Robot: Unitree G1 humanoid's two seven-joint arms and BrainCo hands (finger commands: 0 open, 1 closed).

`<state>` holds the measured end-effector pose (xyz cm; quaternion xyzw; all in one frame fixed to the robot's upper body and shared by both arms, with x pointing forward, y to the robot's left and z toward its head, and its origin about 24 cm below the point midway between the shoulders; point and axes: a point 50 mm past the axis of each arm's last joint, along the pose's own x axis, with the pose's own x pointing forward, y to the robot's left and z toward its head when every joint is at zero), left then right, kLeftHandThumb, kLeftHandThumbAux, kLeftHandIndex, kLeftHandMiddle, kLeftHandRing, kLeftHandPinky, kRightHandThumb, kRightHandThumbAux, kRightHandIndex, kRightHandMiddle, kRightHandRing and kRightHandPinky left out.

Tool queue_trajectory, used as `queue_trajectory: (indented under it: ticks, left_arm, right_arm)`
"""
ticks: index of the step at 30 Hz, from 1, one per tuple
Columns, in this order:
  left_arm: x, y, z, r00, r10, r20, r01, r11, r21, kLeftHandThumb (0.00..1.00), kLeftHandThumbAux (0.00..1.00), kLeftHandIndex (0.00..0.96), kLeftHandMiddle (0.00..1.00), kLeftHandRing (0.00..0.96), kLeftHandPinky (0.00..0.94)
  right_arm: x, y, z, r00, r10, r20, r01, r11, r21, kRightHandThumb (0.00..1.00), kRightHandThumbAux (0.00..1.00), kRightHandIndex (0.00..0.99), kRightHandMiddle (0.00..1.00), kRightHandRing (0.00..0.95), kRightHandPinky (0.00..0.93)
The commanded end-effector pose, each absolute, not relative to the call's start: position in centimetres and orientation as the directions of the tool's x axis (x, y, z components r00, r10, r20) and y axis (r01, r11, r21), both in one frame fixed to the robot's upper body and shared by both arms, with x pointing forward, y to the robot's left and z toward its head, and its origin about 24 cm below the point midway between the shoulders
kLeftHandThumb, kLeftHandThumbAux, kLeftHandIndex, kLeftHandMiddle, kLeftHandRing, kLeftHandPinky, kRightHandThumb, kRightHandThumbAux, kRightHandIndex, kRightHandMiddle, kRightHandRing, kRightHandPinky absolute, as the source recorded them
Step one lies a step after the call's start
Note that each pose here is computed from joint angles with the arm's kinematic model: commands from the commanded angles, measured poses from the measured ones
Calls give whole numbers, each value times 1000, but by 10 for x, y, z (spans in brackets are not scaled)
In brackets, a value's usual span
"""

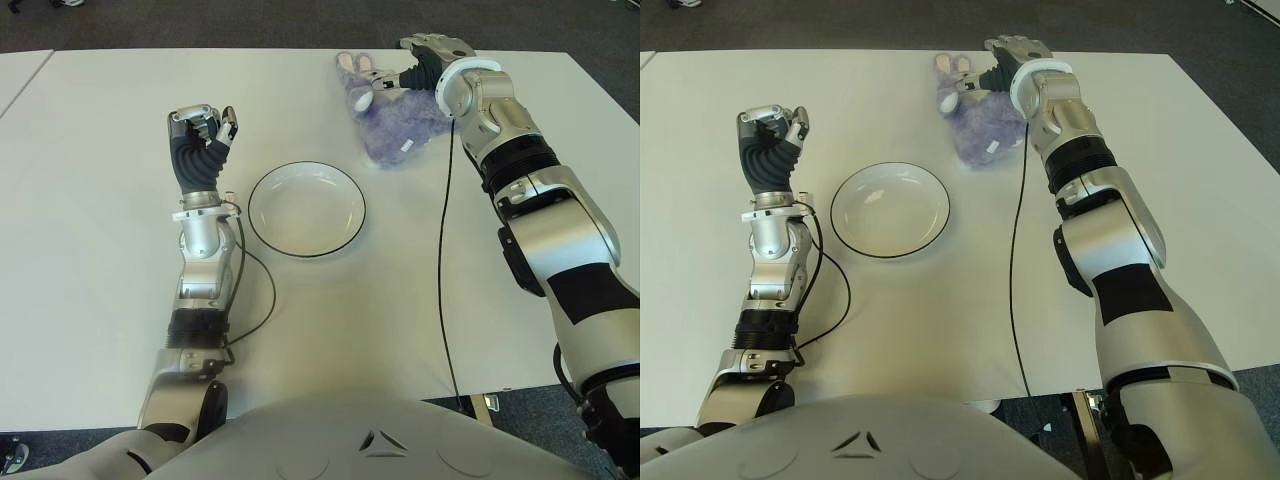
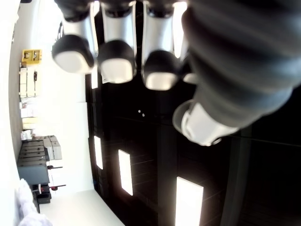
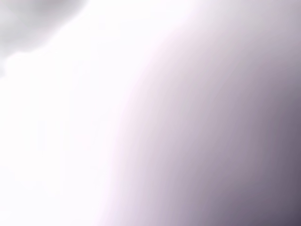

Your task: Put the doll into the plate.

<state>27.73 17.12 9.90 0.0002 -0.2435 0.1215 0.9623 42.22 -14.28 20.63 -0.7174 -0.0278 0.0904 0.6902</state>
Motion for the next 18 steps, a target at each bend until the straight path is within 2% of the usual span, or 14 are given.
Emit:
queue_trajectory:
  ticks: [1,6,12,18]
  left_arm:
    - [236,177,12,944,309,115,-308,951,-24,515,803,854,901,905,895]
    - [237,176,12,945,306,115,-305,952,-26,513,804,856,902,905,893]
    - [238,174,11,945,308,111,-307,951,-32,523,799,859,902,905,891]
    - [238,172,12,943,315,109,-313,949,-39,521,798,858,902,904,894]
  right_arm:
    - [417,-147,184,959,177,-219,-204,-100,-974,101,223,0,0,0,0]
    - [415,-149,177,949,186,-254,-234,-123,-965,97,223,0,0,0,0]
    - [409,-151,150,921,190,-339,-309,-172,-935,89,217,0,0,0,33]
    - [407,-153,137,898,160,-409,-373,-212,-903,84,213,0,0,0,48]
